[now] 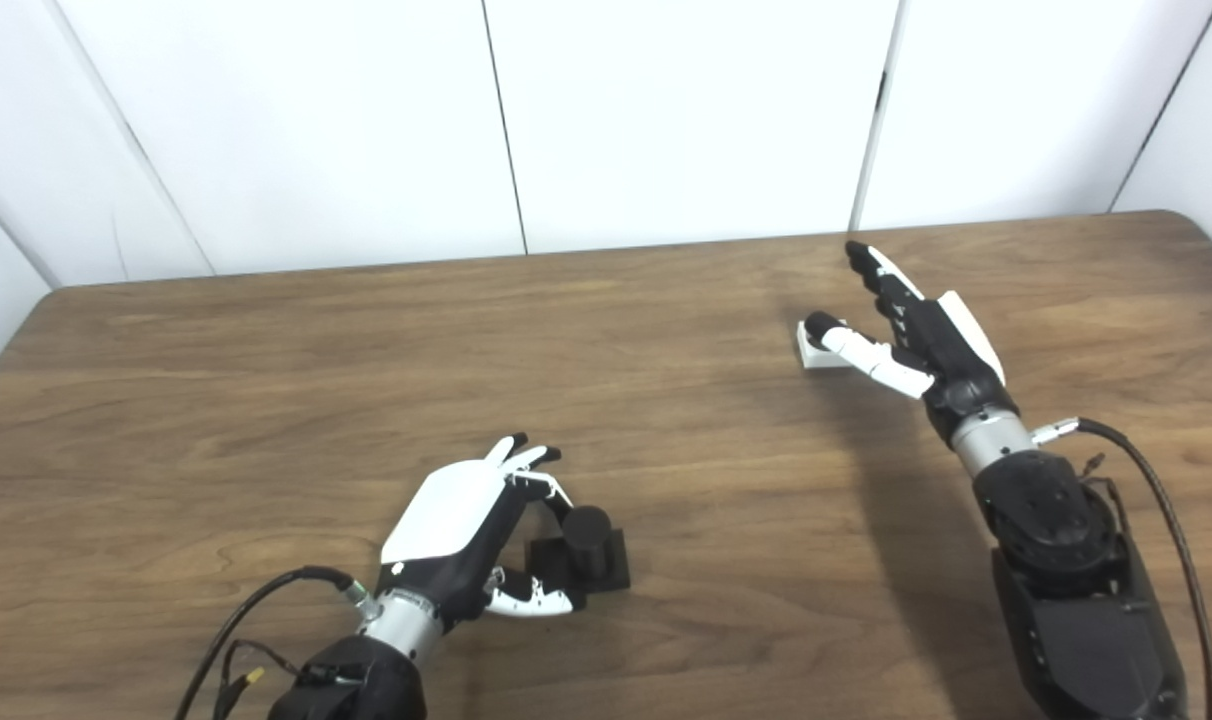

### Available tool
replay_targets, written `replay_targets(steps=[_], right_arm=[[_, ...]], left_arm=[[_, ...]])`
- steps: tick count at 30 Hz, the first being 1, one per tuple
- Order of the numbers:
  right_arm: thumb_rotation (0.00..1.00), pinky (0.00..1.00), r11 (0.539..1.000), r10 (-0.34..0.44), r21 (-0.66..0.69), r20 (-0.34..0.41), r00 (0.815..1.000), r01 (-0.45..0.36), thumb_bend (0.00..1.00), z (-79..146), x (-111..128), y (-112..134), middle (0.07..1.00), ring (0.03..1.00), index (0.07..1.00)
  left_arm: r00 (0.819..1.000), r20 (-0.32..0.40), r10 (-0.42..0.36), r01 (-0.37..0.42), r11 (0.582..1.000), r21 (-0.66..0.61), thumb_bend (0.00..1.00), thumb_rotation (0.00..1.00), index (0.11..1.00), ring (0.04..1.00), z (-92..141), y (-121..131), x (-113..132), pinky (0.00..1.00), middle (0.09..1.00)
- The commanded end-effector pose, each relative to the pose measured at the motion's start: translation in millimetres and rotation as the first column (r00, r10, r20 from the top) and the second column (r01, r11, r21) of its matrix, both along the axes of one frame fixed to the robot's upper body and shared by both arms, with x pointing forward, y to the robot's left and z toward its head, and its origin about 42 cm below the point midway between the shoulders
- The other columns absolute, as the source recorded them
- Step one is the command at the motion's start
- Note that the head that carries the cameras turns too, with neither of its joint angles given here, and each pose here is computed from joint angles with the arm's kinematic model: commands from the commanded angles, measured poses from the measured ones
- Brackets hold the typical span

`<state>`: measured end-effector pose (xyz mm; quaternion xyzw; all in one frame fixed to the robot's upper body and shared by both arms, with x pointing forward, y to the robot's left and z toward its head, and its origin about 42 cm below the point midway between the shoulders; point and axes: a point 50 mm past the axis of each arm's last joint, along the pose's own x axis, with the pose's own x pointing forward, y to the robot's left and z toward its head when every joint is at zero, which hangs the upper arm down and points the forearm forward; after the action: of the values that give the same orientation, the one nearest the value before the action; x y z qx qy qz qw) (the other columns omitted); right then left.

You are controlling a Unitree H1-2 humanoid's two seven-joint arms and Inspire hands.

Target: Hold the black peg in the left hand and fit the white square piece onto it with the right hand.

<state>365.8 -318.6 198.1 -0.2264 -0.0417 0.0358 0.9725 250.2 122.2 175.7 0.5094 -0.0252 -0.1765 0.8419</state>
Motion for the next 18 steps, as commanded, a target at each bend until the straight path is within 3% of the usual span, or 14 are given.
replay_targets(steps=[1,6,10,18], right_arm=[[0.56,0.98,0.997,0.005,-0.077,0.095,0.995,0.002,0.68,31,15,-2,0.959,0.969,0.955],[0.49,0.96,0.98,0.01,-0.201,0.102,0.995,0.011,0.69,40,24,-6,0.957,0.964,0.944],[0.49,0.93,0.94,0.01,-0.34,0.107,0.994,0.027,0.71,49,33,-12,0.954,0.969,0.924],[0.37,0.97,0.872,0.02,-0.489,0.11,0.994,0.037,0.78,66,49,-21,0.937,0.996,0.847]], left_arm=[[1.0,0.003,-0.006,0.006,1.0,0.015,0.52,0.07,0.493,1.0,-2,2,0,0.88,0.918],[1.0,0.003,-0.004,0.003,1.0,0.02,0.52,0.07,0.493,1.0,-2,2,0,0.88,0.919],[1.0,0.001,0.002,-0.002,1.0,0.015,0.52,0.07,0.493,1.0,-4,3,1,0.89,0.921],[1.0,0.002,0.003,-0.003,1.0,0.019,0.52,0.07,0.492,1.0,-5,5,-1,0.89,0.918]])
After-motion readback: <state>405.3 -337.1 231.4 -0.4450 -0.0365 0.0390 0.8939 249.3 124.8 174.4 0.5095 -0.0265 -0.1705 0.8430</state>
